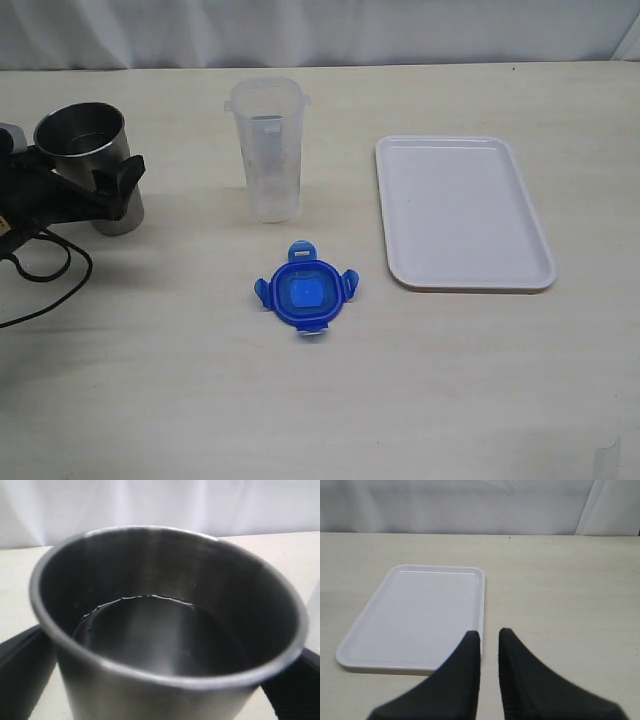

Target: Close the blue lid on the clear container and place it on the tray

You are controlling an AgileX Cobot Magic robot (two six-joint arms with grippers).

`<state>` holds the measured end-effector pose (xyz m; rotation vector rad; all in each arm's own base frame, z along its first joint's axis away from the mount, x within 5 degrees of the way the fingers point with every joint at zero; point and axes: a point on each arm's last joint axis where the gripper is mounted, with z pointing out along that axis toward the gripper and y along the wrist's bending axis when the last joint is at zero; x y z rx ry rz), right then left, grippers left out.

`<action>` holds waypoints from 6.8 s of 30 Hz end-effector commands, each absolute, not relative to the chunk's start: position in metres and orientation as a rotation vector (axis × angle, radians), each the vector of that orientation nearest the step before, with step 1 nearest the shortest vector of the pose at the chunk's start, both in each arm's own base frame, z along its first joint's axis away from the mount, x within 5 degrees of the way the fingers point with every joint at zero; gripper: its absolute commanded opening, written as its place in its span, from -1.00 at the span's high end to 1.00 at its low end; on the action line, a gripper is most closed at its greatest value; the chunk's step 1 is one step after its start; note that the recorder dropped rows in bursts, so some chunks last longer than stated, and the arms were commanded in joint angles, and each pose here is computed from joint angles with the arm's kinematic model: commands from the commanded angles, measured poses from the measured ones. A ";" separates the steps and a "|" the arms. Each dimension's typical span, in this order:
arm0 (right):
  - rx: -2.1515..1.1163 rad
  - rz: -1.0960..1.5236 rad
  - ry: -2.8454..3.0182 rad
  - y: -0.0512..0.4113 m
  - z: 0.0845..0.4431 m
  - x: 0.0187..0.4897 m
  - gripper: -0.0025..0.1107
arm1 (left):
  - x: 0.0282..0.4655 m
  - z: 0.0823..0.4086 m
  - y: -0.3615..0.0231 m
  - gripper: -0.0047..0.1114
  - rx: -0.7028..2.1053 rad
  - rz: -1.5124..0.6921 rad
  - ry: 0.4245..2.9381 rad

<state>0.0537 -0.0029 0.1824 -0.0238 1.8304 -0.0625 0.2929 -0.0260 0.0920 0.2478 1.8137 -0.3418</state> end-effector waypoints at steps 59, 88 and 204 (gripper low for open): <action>-0.018 -0.055 1.828 -0.003 0.182 0.053 0.72 | 0.304 0.092 -0.030 -0.89 0.227 -0.400 1.789; -0.018 -0.055 1.828 -0.003 0.182 0.053 0.72 | 0.297 0.091 -0.043 0.92 0.403 -0.490 1.780; -0.018 -0.055 1.828 -0.003 0.182 0.053 0.72 | 0.406 0.192 -0.142 0.92 0.902 -0.424 1.072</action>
